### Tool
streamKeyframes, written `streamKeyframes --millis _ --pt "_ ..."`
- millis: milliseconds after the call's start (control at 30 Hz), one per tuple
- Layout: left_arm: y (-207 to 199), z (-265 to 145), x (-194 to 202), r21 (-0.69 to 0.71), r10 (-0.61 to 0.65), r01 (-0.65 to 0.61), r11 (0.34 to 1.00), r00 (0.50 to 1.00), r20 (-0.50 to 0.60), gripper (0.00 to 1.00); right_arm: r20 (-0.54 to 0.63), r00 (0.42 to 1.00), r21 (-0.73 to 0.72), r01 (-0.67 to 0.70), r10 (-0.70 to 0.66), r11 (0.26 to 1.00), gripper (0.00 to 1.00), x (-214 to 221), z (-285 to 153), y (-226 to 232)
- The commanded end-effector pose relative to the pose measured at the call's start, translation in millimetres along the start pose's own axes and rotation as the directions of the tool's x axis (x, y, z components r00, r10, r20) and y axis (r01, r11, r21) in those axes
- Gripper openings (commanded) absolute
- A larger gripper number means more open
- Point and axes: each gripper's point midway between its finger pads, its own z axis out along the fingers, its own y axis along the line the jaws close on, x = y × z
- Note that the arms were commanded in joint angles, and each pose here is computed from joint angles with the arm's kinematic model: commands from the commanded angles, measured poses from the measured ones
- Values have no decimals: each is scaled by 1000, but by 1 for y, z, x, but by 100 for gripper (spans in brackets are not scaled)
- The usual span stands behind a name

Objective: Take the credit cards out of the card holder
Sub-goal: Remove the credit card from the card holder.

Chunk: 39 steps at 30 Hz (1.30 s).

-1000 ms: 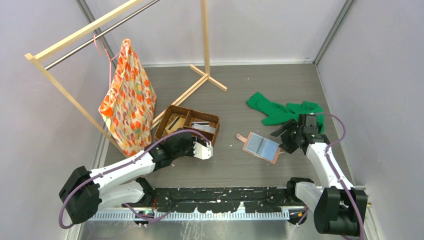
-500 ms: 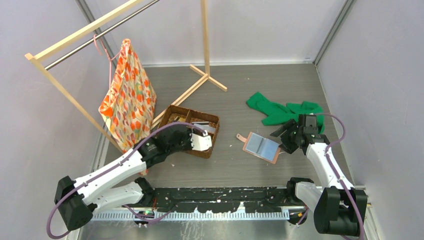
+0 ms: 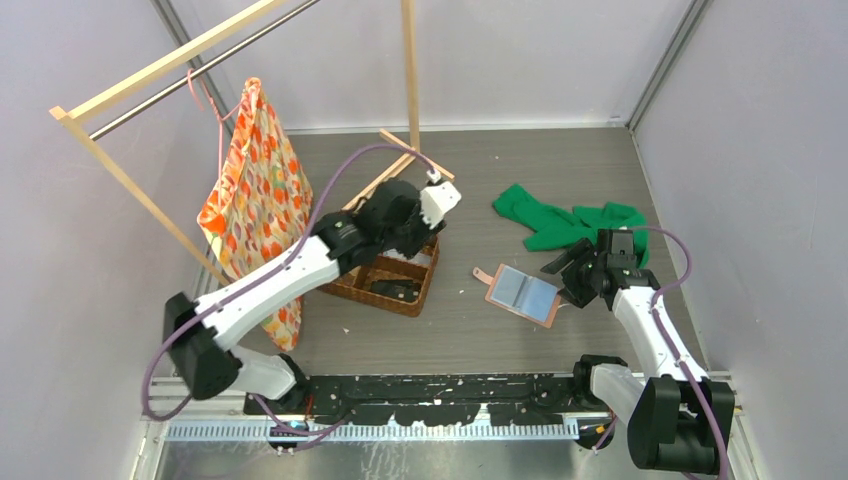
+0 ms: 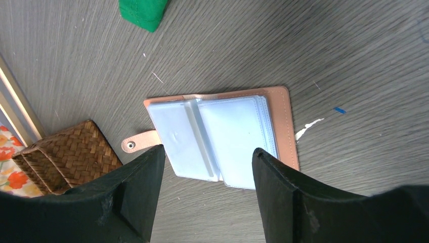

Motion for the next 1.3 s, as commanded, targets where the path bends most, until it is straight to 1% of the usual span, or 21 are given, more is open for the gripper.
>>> streamKeyframes --millis 0,33,133,200,267,367,533,700,867,1033,1267 --pt "-21 18 -22 27 -306 307 951 951 -45 39 29 1000 -26 10 -9 1000 68 -7 -5 7" --pt "-29 25 -31 56 -377 379 924 925 -44 40 27 1000 -22 9 -8 1000 68 -7 -4 6" --pt "-51 47 -49 111 -472 478 871 878 -76 41 35 999 -16 9 -9 1000 68 -7 -5 4" --pt "-75 62 -54 175 -486 504 846 863 -136 41 41 999 -6 10 -10 1000 68 -8 -6 2" --pt "-94 79 -56 200 -517 546 813 836 -182 44 40 999 4 13 -14 1000 68 -7 -5 0" --pt "-132 106 -56 293 -550 610 736 792 -264 44 36 999 16 13 -14 1000 68 -6 -4 -4" --pt "-165 142 -49 321 -573 671 669 740 -352 44 50 999 36 8 -10 999 68 -8 -5 -10" --pt "-172 168 -43 286 -598 696 659 715 -363 48 43 999 84 -15 11 996 69 -7 1 -29" --pt "-177 187 -31 255 -600 709 657 697 -393 49 9 998 89 -70 69 994 69 -3 10 -41" --pt "-181 196 -21 238 -598 714 658 688 -411 50 -5 995 97 -94 95 991 69 -4 18 -46" --pt "-181 203 -7 209 -589 708 675 688 -424 50 -40 993 92 -108 112 990 68 3 27 -49"
